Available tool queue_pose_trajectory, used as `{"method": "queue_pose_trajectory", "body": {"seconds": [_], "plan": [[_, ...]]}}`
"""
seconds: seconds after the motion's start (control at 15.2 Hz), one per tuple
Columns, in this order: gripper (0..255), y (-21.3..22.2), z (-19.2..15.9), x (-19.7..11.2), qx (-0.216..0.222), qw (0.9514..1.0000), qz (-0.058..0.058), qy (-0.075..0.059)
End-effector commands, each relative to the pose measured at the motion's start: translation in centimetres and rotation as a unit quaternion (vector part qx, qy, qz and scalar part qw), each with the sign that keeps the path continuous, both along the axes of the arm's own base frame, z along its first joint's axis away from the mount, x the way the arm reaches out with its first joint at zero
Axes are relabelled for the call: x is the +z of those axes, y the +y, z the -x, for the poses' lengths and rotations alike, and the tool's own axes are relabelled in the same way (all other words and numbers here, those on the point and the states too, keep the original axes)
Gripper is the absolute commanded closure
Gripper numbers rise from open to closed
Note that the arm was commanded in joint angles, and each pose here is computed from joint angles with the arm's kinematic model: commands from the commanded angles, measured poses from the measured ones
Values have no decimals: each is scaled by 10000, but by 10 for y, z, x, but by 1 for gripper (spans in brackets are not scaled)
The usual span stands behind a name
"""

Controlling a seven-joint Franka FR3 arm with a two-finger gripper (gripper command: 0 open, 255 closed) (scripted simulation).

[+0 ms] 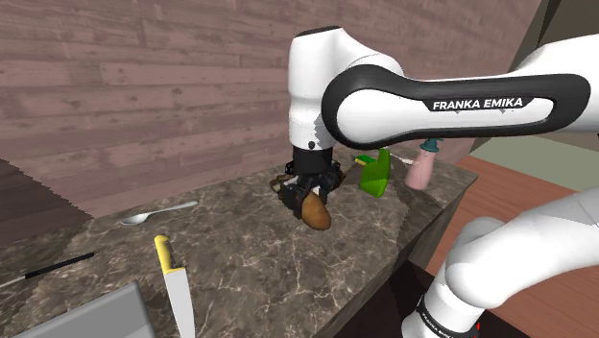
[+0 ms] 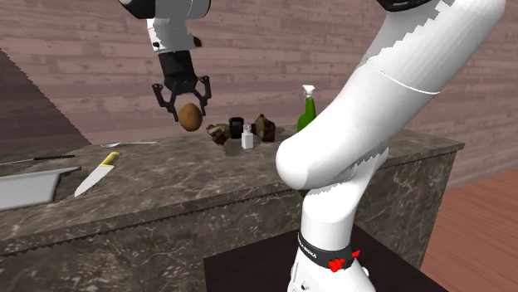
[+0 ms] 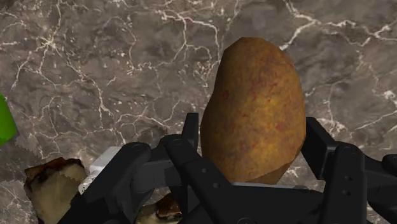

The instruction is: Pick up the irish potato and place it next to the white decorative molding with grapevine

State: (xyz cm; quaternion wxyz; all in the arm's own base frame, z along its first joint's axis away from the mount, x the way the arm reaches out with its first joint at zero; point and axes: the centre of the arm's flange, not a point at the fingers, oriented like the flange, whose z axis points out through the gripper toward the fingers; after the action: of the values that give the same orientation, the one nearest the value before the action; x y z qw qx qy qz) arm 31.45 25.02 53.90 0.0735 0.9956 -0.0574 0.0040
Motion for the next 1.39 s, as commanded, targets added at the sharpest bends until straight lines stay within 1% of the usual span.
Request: {"method": "queue_pose_trajectory", "body": {"seconds": [0.0, 1.25, 1.32], "plan": [[255, 27, 8, 1, -5, 10000, -3, 2], [255, 270, 72, 2, -5, 10000, -3, 2], [255, 270, 72, -3, -5, 10000, -3, 2]]}}
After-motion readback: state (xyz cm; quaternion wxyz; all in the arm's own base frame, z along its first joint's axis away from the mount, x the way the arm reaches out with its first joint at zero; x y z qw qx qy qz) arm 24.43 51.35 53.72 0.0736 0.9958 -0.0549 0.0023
